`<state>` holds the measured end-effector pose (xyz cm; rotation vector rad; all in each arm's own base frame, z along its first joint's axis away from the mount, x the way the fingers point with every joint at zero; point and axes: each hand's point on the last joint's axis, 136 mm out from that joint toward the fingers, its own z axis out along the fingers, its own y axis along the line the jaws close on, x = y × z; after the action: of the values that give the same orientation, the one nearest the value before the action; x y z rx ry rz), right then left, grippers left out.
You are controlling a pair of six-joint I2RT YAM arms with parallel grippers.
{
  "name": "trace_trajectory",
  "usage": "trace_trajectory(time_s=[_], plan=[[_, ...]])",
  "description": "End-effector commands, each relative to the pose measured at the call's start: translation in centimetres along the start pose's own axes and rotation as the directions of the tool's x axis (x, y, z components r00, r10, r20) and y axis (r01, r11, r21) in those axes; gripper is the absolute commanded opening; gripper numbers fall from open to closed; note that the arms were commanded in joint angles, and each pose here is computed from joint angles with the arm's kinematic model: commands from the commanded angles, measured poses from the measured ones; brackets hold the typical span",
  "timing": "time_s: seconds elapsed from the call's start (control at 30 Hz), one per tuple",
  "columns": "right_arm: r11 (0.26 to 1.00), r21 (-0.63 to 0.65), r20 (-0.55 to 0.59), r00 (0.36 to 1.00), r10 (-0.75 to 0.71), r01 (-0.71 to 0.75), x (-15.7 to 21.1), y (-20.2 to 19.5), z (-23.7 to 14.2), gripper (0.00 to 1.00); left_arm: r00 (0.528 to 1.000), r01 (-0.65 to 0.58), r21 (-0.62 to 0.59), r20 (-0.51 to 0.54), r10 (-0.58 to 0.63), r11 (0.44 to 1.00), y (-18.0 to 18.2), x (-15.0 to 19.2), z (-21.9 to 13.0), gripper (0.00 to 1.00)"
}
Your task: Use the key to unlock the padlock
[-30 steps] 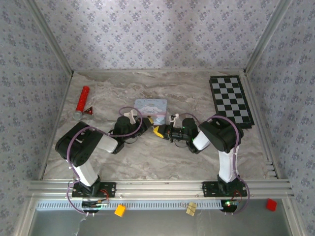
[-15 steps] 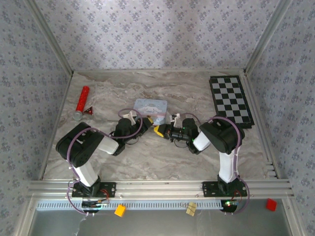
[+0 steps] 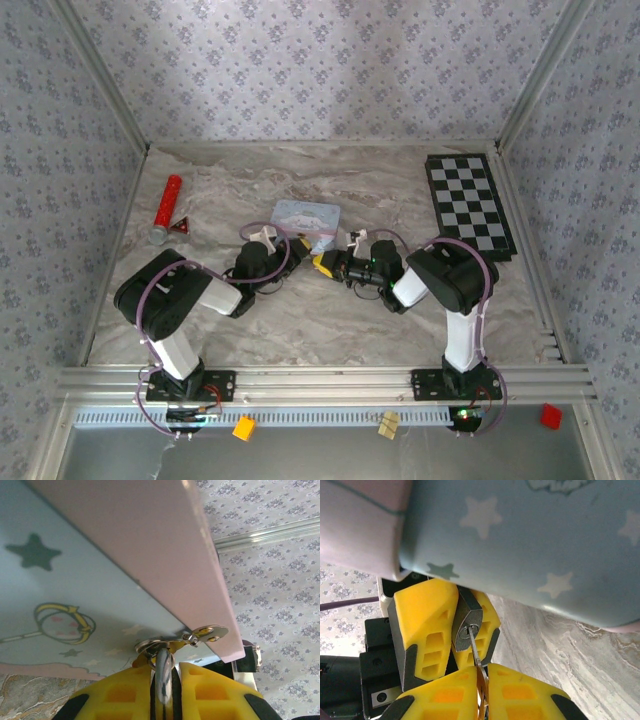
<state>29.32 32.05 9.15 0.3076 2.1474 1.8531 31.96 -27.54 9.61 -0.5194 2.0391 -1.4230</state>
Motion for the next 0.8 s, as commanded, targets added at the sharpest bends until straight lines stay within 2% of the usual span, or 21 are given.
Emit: trace_trajectory(time_s=[0.0,0.3,0.77], plan=[[0.996,-0.055,0.132,0.989,-0.065,0.073,-2.8,2.6,-0.3,0.12,0.987,-0.004,0.071,-0.162,0.015,0.997,-1.7,4.1,-0.5,0.00],[0.995,-0.058,0.132,0.989,-0.068,0.076,-2.9,2.7,-0.3,0.13,0.988,0.009,0.072,-0.154,0.002,0.997,-1.7,3.9,-0.3,0.00],[0.993,-0.086,0.090,0.993,-0.074,0.082,-1.3,3.7,1.4,0.02,0.994,0.017,0.097,-0.113,-0.005,0.995,-3.0,3.5,0.3,0.00]])
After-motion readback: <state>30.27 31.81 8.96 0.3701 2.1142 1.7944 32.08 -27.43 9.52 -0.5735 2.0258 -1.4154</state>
